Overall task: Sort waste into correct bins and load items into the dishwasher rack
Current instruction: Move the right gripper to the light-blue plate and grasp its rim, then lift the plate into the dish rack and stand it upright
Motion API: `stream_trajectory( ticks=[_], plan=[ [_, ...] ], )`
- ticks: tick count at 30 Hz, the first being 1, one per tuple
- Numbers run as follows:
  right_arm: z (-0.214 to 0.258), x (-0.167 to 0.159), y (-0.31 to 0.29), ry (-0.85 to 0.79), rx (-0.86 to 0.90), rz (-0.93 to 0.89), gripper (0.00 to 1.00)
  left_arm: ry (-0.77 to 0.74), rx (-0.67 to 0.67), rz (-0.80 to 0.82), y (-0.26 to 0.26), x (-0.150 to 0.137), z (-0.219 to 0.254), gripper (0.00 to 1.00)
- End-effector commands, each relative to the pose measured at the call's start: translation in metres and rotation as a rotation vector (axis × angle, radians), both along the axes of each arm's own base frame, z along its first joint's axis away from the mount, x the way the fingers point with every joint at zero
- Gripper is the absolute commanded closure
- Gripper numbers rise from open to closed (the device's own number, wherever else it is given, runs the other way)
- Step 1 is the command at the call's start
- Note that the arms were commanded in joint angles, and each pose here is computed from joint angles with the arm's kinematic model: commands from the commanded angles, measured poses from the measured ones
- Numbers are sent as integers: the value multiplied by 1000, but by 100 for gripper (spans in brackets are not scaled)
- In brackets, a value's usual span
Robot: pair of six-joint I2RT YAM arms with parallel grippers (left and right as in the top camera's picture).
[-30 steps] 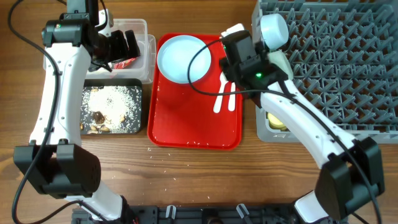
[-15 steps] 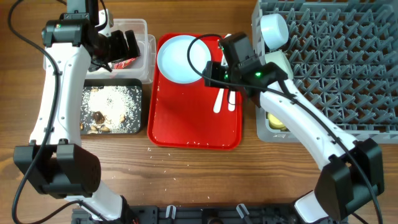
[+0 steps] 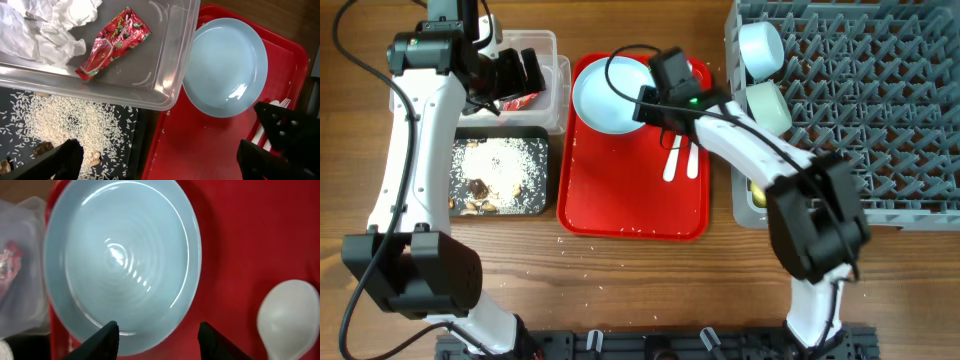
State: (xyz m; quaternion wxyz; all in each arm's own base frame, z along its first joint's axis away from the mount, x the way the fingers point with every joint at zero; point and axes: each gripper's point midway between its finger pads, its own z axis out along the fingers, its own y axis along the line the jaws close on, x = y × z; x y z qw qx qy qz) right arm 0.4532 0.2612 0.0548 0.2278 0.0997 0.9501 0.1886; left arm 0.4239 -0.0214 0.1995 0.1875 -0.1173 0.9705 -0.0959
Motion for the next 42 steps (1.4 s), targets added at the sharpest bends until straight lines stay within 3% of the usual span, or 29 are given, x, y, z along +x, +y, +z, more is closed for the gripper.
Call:
stream_trajectory(
  ticks=[1, 7, 17, 22, 26, 31, 37, 42],
  plan=[
    [-15, 4, 4, 19, 23, -45, 49, -29, 7, 4, 3, 2, 10, 0],
    [-47, -1, 2, 71, -7, -45, 53, -29, 6, 4, 3, 2, 10, 0],
    [-64, -25, -14, 182, -86, -49, 96, -29, 7, 4, 3, 2, 10, 0],
    [-52, -36, -21, 215, -94, 36, 96, -29, 6, 4, 3, 2, 10, 0],
    [13, -24, -35, 98, -54, 110, 96, -29, 7, 4, 3, 2, 10, 0],
    [149, -20, -78, -229, -103, 149, 96, -29, 7, 4, 3, 2, 10, 0],
    [269, -48, -239, -482, -507, -374, 96, -29, 6, 4, 3, 2, 10, 0],
    [297, -75, -326, -464, -850, -642, 96, -29, 6, 4, 3, 2, 10, 0]
  ],
)
